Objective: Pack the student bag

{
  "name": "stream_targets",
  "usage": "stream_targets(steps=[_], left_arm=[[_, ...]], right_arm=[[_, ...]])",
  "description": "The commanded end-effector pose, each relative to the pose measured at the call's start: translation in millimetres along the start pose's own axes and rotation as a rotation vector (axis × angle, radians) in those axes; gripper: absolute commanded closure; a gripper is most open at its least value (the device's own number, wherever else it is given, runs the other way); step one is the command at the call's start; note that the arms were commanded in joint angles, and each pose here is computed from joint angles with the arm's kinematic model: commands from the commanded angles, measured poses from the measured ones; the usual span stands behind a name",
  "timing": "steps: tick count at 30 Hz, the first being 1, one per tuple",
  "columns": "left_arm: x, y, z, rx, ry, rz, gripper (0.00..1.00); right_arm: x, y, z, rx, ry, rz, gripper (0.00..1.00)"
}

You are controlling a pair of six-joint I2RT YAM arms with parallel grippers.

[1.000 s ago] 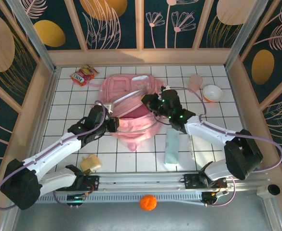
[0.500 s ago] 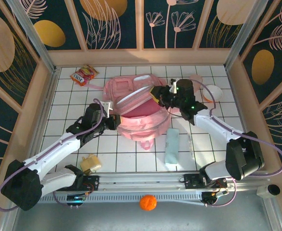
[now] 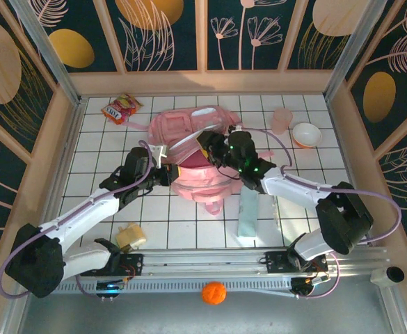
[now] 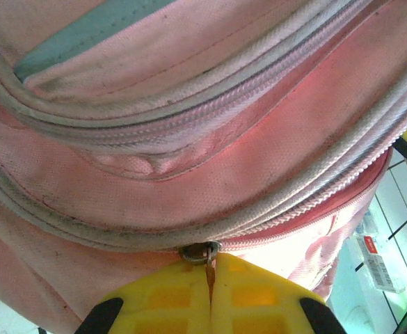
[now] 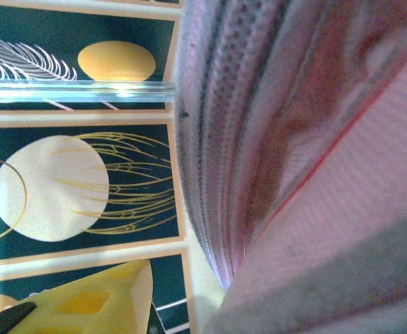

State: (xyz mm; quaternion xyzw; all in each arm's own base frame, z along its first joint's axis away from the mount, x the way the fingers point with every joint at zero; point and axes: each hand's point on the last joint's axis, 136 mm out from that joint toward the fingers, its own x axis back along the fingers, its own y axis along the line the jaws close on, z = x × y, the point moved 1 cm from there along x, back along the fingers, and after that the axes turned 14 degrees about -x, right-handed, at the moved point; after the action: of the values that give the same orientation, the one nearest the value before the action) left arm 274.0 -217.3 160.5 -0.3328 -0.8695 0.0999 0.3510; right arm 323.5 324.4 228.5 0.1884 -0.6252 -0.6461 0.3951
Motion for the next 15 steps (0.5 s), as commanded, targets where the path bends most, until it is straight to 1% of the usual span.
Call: stream_targets(steps=[1, 2, 3, 5, 6, 8, 10, 15], left_arm=[[9, -31, -47, -0.058, -0.144, 0.112, 1.00], [9, -29, -48, -0.057, -0.145, 0.097, 1.00], [9, -26, -47, -0.051, -0.144, 0.074, 1.00], [9, -12, -42, -0.029, -0.130, 0.003, 1.00], [9, -6, -38, -0.023, -0.117, -0.021, 1.00], [9, 13, -27, 0.006, -0.081, -0.081, 1.00], [11, 29, -19, 0.024, -0.065, -0.116, 1.00], [21, 51, -19, -0.040, -0.083, -0.205, 1.00]], right_arm=[[-12, 8, 17, -0.013, 0.036, -0.029, 0.65], [-13, 5, 17, -0.002, 0.036, -0.008, 0.76], [-12, 5, 15, 0.012, 0.026, 0.006, 0.84], [-5, 8, 10, 0.055, 0.007, 0.023, 0.96], [-2, 10, 7, 0.072, 0.008, 0.030, 1.00], [8, 18, -2, 0.116, 0.029, 0.035, 1.00], [17, 27, -9, 0.156, 0.079, 0.032, 1.00], [40, 54, -21, 0.227, 0.242, -0.024, 1.00]])
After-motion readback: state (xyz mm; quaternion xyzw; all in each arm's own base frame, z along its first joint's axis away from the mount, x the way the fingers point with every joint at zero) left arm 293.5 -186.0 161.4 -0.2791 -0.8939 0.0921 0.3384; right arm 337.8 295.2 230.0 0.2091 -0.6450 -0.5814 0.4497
